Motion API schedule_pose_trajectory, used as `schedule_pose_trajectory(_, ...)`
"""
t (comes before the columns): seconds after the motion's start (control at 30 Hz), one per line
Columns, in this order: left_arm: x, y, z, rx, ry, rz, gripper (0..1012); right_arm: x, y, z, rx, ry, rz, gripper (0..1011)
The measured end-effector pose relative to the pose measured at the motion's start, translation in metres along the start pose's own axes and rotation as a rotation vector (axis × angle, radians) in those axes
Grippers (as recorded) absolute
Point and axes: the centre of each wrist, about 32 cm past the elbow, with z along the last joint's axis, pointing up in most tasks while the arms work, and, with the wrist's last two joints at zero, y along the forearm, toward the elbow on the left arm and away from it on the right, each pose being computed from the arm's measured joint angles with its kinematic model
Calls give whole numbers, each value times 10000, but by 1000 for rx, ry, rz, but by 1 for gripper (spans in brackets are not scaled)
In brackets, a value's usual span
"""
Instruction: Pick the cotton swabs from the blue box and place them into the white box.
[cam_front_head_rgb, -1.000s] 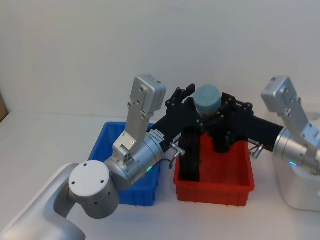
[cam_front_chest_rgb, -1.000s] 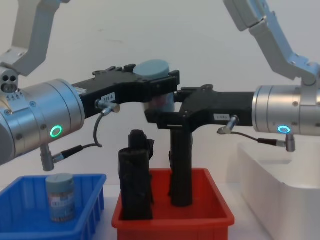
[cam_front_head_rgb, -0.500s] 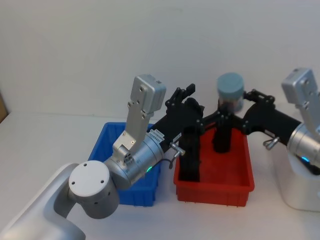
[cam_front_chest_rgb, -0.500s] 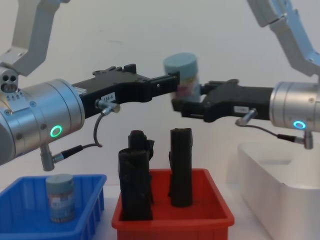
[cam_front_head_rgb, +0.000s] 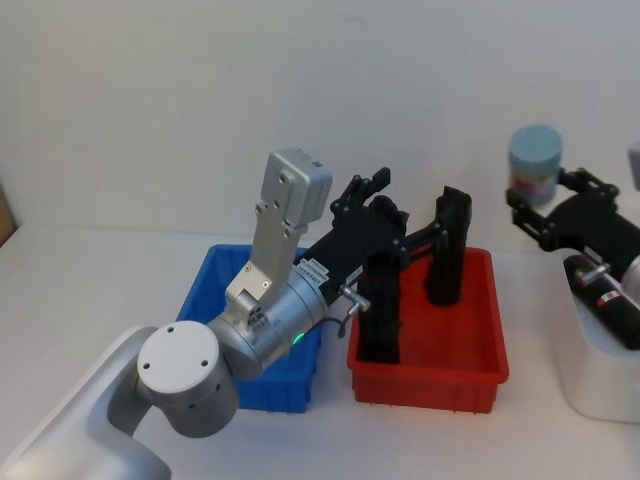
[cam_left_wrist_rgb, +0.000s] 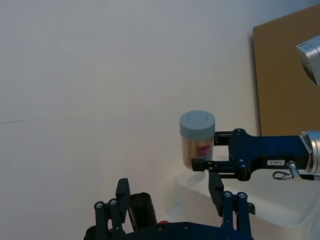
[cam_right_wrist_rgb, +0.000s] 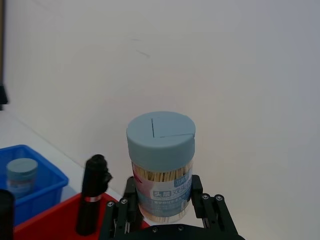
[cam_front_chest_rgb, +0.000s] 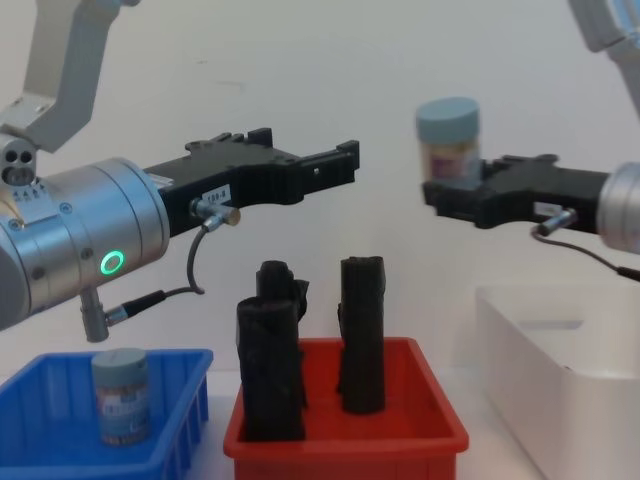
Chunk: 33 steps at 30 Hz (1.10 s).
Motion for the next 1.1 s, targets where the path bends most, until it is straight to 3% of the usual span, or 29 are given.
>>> schedule_pose_trajectory(0.57,0,0,0,0,0,0,1000,150,-235,-168,-84,70,-266,621)
schedule_pose_trajectory(1.1,0,0,0,0,0,0,1000,270,-392,-357,-197,134,-513,621)
